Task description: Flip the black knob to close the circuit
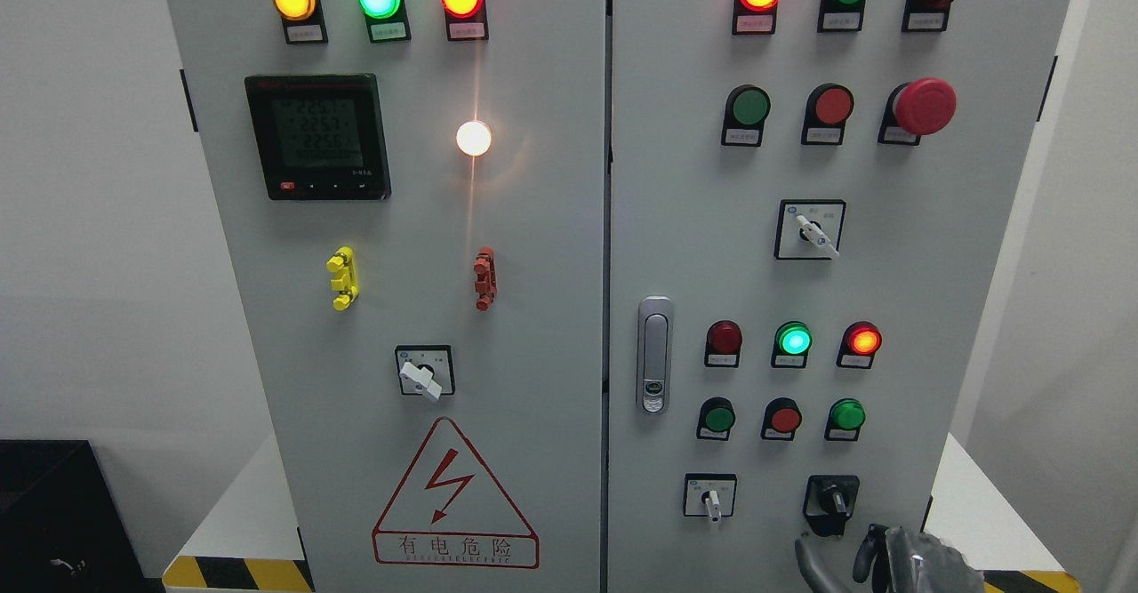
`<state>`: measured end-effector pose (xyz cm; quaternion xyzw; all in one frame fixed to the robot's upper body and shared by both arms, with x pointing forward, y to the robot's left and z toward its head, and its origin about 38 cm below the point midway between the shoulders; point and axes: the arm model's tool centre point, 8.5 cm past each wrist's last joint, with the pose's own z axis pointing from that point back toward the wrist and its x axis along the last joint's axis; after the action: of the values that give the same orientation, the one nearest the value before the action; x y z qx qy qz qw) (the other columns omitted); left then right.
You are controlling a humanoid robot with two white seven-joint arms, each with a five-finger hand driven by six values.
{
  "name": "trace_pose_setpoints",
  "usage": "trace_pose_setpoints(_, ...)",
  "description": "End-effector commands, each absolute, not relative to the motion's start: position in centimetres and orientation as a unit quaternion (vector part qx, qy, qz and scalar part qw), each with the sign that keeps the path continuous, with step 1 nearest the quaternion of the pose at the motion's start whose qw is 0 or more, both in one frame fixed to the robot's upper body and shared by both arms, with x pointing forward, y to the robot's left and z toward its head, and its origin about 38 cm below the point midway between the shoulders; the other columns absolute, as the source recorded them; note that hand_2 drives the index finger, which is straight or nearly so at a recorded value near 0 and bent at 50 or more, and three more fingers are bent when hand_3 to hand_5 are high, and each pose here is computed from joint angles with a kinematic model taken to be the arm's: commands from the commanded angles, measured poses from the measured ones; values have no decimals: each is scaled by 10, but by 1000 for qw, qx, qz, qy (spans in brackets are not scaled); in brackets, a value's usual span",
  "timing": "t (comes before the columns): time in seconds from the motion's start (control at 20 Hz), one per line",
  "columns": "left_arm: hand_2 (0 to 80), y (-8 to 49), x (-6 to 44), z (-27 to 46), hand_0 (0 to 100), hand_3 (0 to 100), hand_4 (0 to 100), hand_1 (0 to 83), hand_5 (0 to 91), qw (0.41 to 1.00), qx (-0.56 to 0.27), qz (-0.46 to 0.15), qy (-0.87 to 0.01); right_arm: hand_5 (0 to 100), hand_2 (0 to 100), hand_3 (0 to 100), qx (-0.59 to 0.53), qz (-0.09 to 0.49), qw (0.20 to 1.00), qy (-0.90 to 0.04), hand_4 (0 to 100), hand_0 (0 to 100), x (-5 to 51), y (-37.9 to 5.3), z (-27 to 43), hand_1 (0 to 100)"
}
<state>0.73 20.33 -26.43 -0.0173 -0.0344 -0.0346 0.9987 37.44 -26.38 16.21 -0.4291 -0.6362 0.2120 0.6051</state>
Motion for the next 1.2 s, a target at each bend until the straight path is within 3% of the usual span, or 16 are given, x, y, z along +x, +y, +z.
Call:
trace_pose_setpoints(0.0,0,202,1,-265,120,0,0,556,0,999,-19,-33,-35,644,579,822,-345,132,608,-703,720,0,348,-254,182,110)
trace_pose_setpoints(0.15,0,202,1,-265,120,0,0,556,0,999,-19,-33,-35,545,483,749,-287,81,611,-734,660,0,345,-254,187,109)
trace_pose_setpoints(0.25,0,202,1,-265,120,0,0,556,0,999,-19,-33,-35,432,385,579,-224,44,616,-754,525,0,341,-252,189,107)
trace_pose_setpoints(0.4,0,202,1,-265,120,0,0,556,0,999,-19,-33,-35,345,286,447,-138,-14,620,-772,422,0,331,-251,189,97)
trace_pose_setpoints(0.65,0,203,1,-265,120,0,0,556,0,999,-18,-33,-35,332,260,406,-52,-103,617,-779,380,0,321,-254,182,78)
trace_pose_setpoints(1.0,0,202,1,-265,120,0,0,556,0,999,-19,-33,-35,139,180,305,-17,-120,608,-785,255,0,304,-254,168,68)
trace_pose_setpoints(1.15,0,202,1,-265,120,0,0,556,0,999,-19,-34,-35,106,149,287,14,-85,607,-790,237,0,291,-248,161,67)
